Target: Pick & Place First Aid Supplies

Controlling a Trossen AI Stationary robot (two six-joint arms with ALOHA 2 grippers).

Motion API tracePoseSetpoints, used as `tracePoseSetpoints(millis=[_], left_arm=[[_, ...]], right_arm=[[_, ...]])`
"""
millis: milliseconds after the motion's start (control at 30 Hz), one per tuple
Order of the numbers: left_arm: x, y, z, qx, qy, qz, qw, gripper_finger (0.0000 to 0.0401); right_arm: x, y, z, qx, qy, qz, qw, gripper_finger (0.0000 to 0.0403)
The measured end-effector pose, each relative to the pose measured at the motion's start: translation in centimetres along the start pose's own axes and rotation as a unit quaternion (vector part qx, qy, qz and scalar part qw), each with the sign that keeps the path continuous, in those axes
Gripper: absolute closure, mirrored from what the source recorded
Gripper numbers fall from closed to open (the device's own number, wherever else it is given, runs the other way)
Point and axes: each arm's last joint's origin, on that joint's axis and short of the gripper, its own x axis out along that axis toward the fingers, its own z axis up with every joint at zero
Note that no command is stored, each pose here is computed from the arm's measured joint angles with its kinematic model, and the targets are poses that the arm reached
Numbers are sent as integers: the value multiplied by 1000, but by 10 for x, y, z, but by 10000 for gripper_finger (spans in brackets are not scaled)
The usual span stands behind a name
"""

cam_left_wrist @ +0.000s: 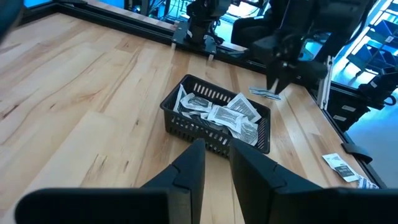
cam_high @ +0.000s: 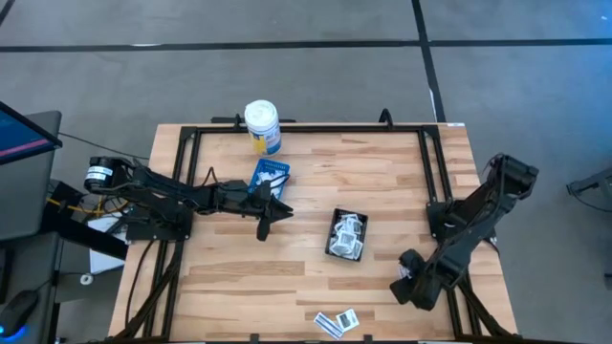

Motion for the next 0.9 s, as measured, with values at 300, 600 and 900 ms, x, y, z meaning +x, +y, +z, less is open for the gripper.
tracePoseSetpoints(millis=[300, 600, 900], left_arm=[[0, 0, 1, 0, -3, 0, 1000, 325], [0, 0, 1, 0, -4, 0, 1000, 325], [0, 0, 1, 0, -4, -1, 1000, 325]], right_arm=[[19, -2, 0, 7, -21, -45, 999, 285], [25, 2, 8, 4, -27, -72, 997, 316], [23, 4, 12, 3, -47, -71, 996, 396]])
